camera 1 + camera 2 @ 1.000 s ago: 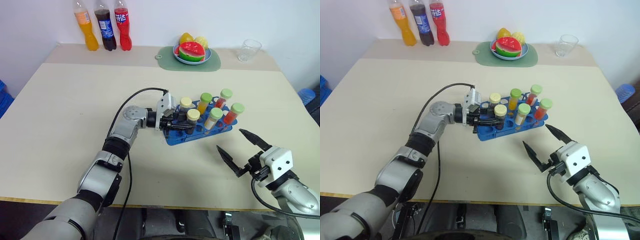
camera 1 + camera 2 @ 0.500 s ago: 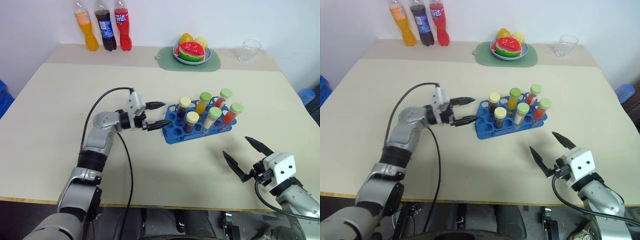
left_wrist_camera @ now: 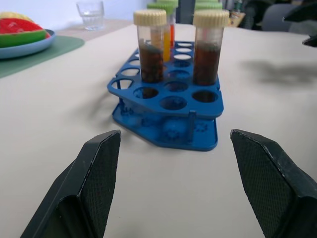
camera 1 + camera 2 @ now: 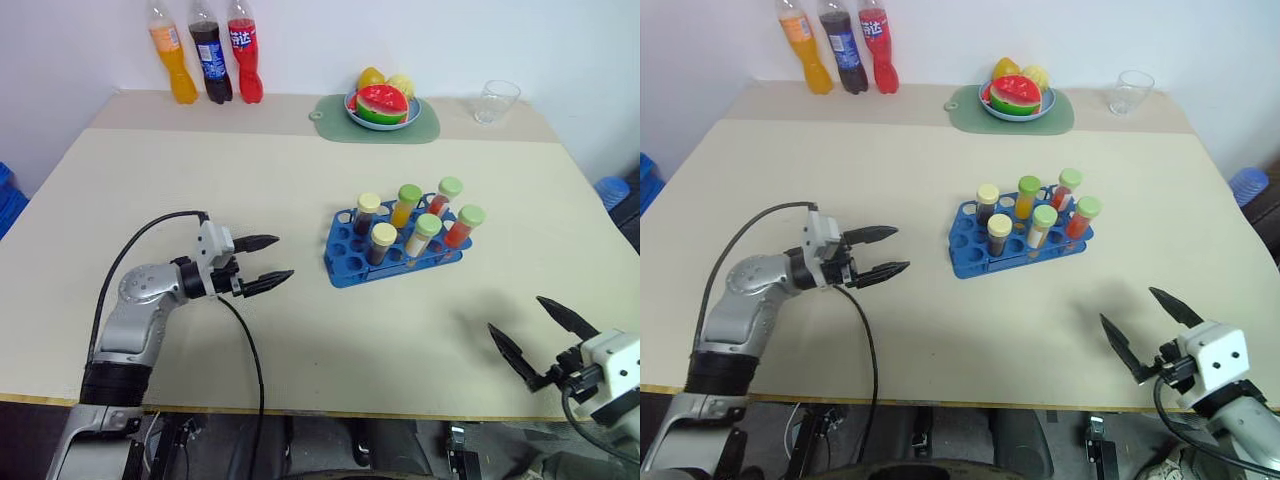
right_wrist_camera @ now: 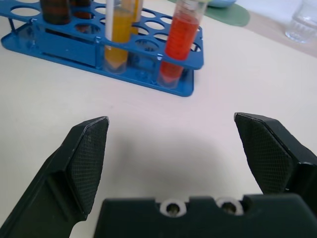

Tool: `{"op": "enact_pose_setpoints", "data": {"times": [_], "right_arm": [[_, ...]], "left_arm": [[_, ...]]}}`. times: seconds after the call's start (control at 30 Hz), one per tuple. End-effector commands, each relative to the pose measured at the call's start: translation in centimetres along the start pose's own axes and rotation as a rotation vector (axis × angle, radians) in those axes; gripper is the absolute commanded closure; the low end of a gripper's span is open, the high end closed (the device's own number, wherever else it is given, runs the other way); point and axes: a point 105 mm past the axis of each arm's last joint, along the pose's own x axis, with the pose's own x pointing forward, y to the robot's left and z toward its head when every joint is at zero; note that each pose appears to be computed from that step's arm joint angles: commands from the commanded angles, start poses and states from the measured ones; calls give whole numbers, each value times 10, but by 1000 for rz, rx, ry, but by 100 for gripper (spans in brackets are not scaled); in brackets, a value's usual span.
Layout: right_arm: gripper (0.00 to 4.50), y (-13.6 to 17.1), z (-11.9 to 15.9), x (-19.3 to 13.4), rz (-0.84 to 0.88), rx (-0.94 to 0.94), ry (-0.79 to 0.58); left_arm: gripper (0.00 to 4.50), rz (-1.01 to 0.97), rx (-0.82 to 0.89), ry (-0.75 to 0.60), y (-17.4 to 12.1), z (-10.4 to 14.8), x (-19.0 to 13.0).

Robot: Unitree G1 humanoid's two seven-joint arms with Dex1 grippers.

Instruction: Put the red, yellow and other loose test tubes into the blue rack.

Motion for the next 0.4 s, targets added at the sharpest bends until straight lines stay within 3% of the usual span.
{"op": "enact_pose_setpoints", "data": {"times": [0.03,0.4], "right_arm": [[0,-8,8,-4,-13,-14,-30],[0,-17,9,1,21,4,-36]], "left_arm": [[87,35,2,-23,-2,12,-6],[87,115,-62,22,-13,6,-18]]}}
